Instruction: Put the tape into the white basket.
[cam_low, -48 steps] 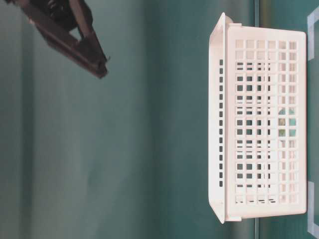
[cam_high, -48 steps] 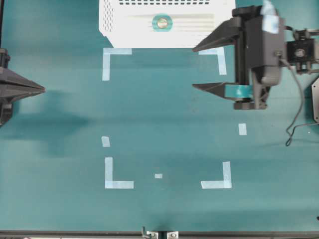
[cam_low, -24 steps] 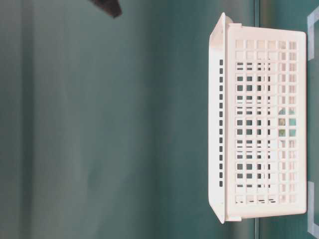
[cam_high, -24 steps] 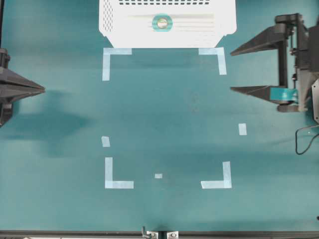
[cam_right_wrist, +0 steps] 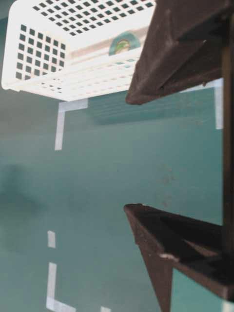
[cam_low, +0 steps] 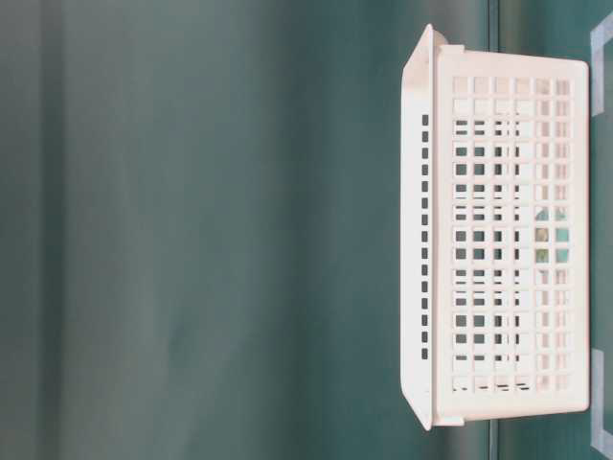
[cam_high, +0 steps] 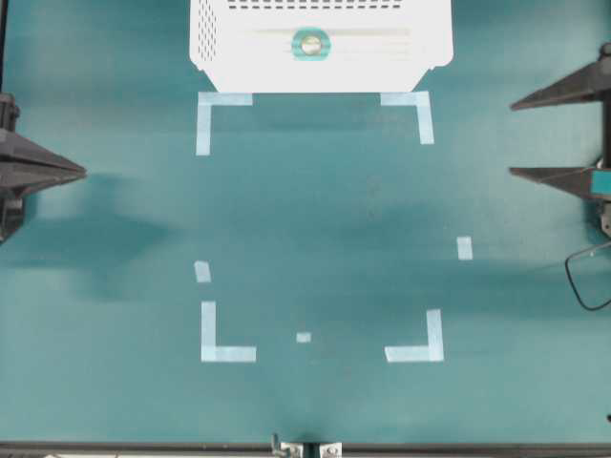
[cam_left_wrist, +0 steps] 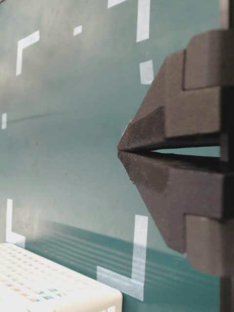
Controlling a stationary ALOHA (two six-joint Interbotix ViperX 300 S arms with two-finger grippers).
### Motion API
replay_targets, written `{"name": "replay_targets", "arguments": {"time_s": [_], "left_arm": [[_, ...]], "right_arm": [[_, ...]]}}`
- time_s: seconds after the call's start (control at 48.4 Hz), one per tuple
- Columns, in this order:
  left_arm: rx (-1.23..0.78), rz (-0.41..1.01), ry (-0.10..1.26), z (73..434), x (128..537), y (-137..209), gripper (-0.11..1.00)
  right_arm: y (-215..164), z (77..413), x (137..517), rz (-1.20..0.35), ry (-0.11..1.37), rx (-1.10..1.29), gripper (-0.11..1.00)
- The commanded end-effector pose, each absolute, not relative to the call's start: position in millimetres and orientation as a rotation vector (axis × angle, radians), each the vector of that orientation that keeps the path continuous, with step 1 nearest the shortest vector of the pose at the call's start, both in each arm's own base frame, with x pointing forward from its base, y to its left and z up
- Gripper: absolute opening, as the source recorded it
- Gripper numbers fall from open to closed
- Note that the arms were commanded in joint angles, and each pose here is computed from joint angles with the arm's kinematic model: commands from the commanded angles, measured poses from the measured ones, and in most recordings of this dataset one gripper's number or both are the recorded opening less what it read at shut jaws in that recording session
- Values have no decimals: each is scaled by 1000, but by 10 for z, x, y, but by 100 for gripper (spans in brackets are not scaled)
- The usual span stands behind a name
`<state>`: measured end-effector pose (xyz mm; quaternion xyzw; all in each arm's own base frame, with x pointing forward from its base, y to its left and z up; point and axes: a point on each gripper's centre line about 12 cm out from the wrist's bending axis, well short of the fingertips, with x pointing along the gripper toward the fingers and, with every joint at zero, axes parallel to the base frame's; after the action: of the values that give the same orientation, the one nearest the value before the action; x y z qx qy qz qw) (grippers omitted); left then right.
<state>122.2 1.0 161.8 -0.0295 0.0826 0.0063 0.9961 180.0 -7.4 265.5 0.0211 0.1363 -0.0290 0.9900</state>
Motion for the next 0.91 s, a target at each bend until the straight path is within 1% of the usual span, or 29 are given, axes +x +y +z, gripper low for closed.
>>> {"name": "replay_targets", "arguments": {"time_s": [0.0,0.207,0.537,0.64,0.744,0.888], "left_arm": [[-58,14,156,1669,1234,12,-11],[-58,14,158,1667,1235,12,-11],[-58,14,158,1667,1235,12,-11],[-58,14,158,1667,1235,12,-11],[-58,14,158,1667,1235,12,-11],[-58,14,156,1669,1234,12,-11]], "right_arm": [[-74,2662,1755,-57,248,40,89],[-73,2438,1650,-59,278,39,89],[-70,2172,1450,-59,264,38,89],[-69,2107,1427,-59,272,38,89],[-73,2017,1419,-64,313,39,89],[-71,1971,1435,-62,332,39,89]]}}
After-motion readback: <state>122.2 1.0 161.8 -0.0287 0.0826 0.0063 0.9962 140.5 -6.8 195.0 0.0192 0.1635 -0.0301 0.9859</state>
